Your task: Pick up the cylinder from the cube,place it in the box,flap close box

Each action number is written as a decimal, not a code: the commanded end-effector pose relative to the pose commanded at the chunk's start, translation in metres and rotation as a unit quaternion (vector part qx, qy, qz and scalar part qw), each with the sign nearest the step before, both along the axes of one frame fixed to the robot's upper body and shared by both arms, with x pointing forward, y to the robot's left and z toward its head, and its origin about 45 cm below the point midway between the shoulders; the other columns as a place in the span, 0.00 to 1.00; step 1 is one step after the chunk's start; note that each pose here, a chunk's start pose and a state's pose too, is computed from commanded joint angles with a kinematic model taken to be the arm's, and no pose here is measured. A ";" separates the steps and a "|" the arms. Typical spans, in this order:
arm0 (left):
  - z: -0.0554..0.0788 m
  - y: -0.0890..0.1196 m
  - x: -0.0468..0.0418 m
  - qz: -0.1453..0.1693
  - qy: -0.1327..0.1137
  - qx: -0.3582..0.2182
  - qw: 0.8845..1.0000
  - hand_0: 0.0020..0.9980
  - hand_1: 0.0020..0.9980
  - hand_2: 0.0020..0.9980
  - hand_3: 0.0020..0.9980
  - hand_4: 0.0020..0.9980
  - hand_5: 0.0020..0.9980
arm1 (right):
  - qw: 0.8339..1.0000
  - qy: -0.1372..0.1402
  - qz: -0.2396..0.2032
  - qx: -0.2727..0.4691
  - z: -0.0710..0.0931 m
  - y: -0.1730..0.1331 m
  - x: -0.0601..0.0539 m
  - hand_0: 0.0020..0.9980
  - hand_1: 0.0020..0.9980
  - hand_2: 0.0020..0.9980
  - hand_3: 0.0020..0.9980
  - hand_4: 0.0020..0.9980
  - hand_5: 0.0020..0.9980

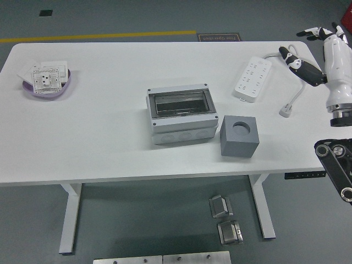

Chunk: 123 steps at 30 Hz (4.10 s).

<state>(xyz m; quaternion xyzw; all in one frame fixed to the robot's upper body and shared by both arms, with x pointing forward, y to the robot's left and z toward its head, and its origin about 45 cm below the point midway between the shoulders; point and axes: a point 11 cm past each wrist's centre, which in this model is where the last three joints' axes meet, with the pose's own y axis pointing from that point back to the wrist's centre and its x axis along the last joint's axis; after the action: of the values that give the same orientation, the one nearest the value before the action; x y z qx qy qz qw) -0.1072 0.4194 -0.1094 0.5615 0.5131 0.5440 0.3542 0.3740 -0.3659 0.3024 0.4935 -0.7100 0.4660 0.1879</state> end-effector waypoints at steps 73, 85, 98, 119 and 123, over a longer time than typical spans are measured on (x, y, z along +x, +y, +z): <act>0.009 0.030 0.0167 0.007 -0.014 0.033 0.999 0.68 0.65 0.56 0.59 0.50 0.05 | 0.994 0.065 -0.086 -0.029 -0.009 -0.040 -0.005 1.00 0.48 0.60 0.82 0.81 0.61; 0.009 0.030 0.0152 0.005 -0.012 0.032 0.999 0.68 0.65 0.56 0.59 0.50 0.05 | 0.995 0.055 -0.067 0.053 -0.019 -0.048 -0.007 1.00 0.54 0.57 0.83 0.80 0.61; 0.009 0.031 0.0137 0.001 -0.010 0.033 0.999 0.68 0.65 0.56 0.59 0.50 0.05 | 0.980 0.059 -0.016 0.188 -0.041 -0.055 -0.014 0.92 0.66 0.68 0.72 0.78 0.57; 0.006 0.021 0.0078 0.008 -0.008 0.025 1.000 0.68 0.65 0.56 0.59 0.50 0.04 | 0.904 0.009 0.072 0.421 -0.066 -0.039 -0.025 0.56 0.69 0.71 0.79 0.90 0.39; 0.006 0.021 0.0071 0.009 -0.007 0.024 1.000 0.68 0.66 0.56 0.59 0.50 0.04 | 0.894 0.013 0.078 0.442 -0.069 -0.040 -0.026 0.69 0.71 0.73 0.80 0.90 0.39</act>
<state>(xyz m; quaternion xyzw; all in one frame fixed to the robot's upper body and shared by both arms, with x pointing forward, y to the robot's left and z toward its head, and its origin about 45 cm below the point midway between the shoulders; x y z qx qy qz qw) -0.1001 0.4400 -0.1033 0.5615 0.5024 0.5634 0.3388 0.3484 -0.4055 0.2330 0.5856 -0.7993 0.1111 -0.0767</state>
